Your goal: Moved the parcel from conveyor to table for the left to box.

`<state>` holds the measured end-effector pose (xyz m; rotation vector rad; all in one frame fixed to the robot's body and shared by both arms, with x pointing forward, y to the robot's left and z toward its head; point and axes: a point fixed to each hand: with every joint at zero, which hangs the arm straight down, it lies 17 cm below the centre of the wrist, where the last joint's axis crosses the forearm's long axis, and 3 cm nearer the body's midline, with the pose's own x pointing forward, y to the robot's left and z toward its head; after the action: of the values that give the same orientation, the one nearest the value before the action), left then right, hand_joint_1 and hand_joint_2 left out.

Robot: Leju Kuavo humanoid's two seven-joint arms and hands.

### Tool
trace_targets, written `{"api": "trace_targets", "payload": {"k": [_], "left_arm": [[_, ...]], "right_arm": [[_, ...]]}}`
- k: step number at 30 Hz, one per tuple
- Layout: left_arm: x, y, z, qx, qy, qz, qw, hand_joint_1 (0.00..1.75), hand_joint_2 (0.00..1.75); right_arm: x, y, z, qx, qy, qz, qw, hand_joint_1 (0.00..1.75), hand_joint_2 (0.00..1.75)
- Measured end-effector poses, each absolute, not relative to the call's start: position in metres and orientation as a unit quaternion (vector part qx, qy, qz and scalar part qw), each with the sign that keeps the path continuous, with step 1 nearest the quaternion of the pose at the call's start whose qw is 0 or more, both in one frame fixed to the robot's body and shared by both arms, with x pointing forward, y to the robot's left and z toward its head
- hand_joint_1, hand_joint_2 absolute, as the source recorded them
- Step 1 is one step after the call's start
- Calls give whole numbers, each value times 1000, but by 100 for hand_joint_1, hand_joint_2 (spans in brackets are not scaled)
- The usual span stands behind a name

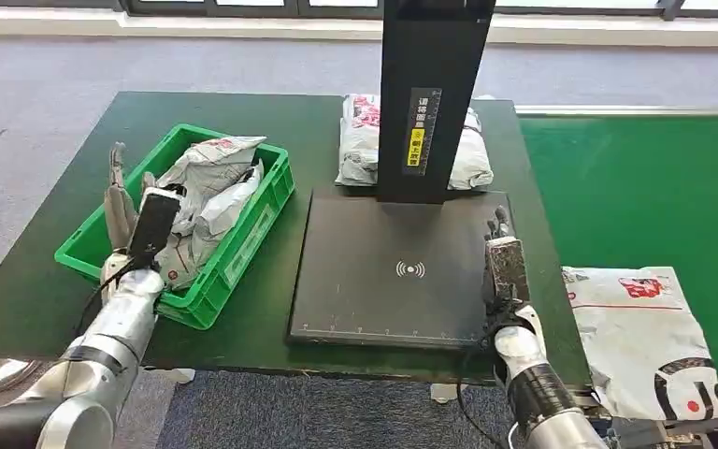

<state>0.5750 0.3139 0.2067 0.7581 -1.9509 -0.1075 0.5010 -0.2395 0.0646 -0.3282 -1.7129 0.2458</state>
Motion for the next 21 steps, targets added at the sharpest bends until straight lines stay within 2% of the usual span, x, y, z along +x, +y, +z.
{"api": "trace_targets", "payload": {"k": [1, 6, 12, 13, 17, 21], "left_arm": [[573, 309, 212, 303, -813, -18, 497, 0, 0], [564, 285, 232, 270, -832, 45, 483, 0, 0], [561, 205, 251, 156, -860, 57, 482, 0, 0], [559, 196, 252, 149, -862, 53, 482, 0, 175], [555, 157, 258, 109, -869, 30, 481, 0, 175], [545, 96, 254, 46, -870, -26, 491, 0, 175]], "right_arm": [[502, -249, 62, -163, -744, 106, 639, 0, 175], [504, -283, 48, -241, -708, 106, 655, 0, 175], [497, -349, 22, -383, -611, 123, 682, 0, 175], [497, -353, 21, -388, -606, 123, 683, 0, 175], [491, -370, 9, -424, -563, 148, 693, 0, 175], [477, -415, 3, -497, -494, 175, 691, 0, 175]]}}
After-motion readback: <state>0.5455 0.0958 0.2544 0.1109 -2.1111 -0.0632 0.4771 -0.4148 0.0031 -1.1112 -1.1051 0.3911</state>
